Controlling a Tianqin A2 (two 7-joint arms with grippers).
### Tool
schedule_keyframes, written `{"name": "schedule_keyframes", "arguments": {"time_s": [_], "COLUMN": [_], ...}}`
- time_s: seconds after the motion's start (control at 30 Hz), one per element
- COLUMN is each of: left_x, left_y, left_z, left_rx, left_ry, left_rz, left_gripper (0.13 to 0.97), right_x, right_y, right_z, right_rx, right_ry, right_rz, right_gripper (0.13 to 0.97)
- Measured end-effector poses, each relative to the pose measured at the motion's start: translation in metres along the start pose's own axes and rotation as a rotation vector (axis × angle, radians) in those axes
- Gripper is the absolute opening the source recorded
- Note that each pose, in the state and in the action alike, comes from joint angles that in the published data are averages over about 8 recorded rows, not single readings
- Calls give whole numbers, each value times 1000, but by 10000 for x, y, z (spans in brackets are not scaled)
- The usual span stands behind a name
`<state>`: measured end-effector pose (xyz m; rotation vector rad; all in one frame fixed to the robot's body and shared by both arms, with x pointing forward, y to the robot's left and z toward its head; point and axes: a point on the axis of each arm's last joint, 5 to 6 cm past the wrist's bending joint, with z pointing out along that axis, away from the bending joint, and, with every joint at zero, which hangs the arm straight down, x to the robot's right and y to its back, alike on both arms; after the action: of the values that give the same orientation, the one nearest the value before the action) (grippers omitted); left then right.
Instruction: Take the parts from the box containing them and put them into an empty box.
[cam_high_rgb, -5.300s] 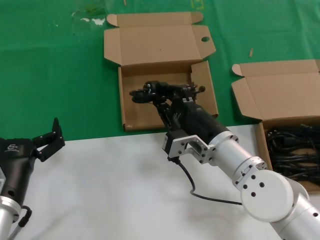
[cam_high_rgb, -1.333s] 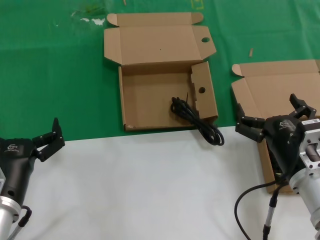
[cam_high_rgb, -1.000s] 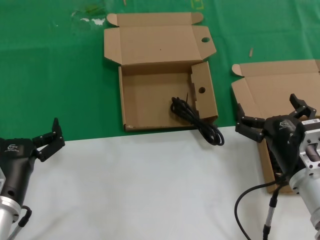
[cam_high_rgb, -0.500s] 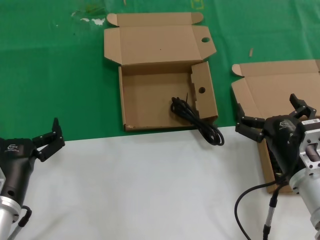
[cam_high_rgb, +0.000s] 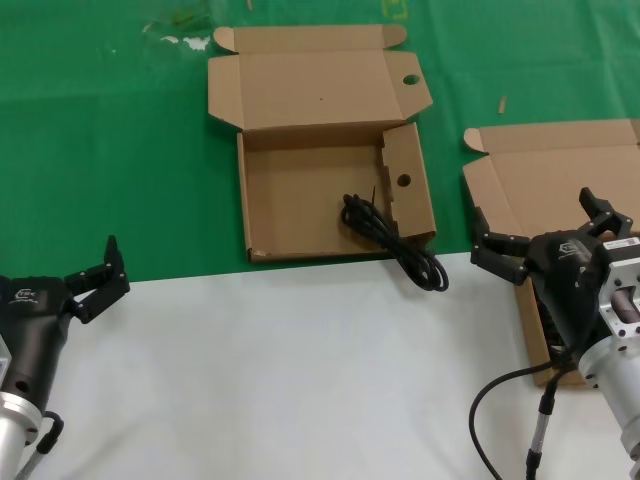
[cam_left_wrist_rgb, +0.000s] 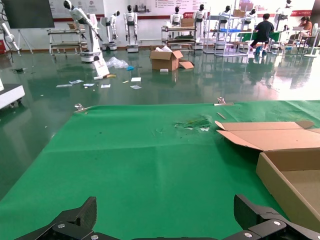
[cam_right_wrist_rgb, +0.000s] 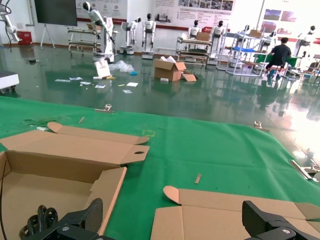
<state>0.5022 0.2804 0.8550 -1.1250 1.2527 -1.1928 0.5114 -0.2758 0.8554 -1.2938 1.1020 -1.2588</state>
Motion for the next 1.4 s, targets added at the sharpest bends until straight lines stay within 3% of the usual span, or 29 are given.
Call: {"name": "schedule_keyframes", "arguments": {"time_s": [1.4], "left_x": [0], "left_y": [0], "left_z": [0], "left_rx": [0], "left_ry": [0], "left_rz": [0], "left_gripper": [966], "right_x": [0], "right_y": [0], "right_z": [0], "right_rx": [0], "right_ry": [0], "right_rz": [0], "right_gripper": [966]}}
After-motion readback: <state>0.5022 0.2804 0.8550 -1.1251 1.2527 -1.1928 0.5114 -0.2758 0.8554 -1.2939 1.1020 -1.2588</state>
